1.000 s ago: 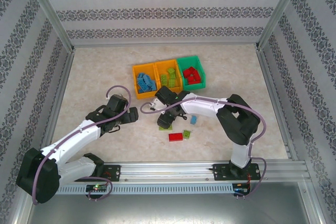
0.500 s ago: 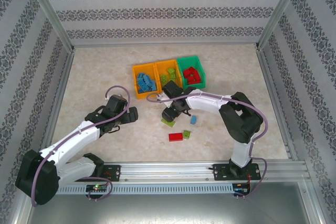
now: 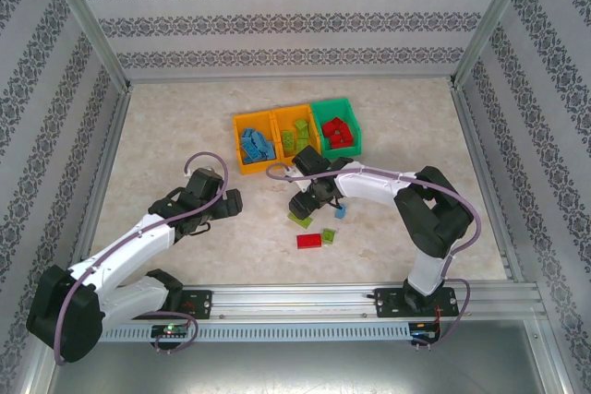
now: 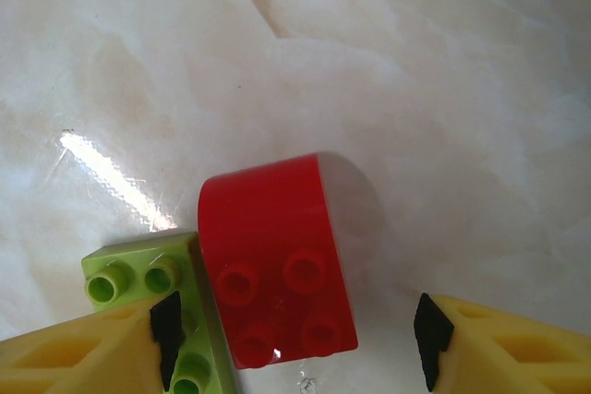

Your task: Sort the legos into containers by color

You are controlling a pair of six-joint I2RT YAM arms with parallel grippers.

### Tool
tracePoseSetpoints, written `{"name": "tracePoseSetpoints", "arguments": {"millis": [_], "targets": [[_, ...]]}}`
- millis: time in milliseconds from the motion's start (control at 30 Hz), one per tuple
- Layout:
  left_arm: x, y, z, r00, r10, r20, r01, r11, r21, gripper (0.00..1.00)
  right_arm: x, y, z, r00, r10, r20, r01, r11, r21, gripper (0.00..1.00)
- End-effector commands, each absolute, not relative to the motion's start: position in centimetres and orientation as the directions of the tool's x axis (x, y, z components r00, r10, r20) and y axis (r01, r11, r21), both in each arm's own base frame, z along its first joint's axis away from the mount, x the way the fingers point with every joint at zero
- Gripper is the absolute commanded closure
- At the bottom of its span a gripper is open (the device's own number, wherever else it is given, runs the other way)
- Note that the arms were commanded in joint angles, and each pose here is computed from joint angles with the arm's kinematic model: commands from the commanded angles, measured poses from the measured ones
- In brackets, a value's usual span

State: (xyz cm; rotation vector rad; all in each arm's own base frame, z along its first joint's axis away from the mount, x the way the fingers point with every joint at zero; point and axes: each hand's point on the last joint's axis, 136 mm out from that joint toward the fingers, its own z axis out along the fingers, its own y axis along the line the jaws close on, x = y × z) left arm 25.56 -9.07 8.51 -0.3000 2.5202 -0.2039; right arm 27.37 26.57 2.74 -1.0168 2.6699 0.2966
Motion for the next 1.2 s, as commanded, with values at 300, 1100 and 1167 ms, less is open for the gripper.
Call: {"name": "tracePoseSetpoints", "arguments": {"millis": [300, 1100, 1167], "targets": [[25.0, -8.3, 8.3, -0.796, -0.283, -0.535, -0.197, 0.957, -0.213, 0.01, 25.7, 27.4, 3.4, -0.671, -0.655, -0.347, -0.722, 0.684, 0.107, 0.23], [25.0, -8.5, 8.3, -0.794, -0.290, -0.534, -0.197, 0.954, -0.224, 0.01, 27.8, 26.8, 1.9, -0.675, -0.674, -0.301, -0.711, 0.703, 0.018, 0.36], [24.9, -8.5, 8.2, -0.796, -0.287, -0.533, -0.194, 0.955, -0.224, 0.01, 28.0, 26.6, 1.6, -0.680, -0.675, -0.287, -0.706, 0.708, 0.008, 0.39]]}}
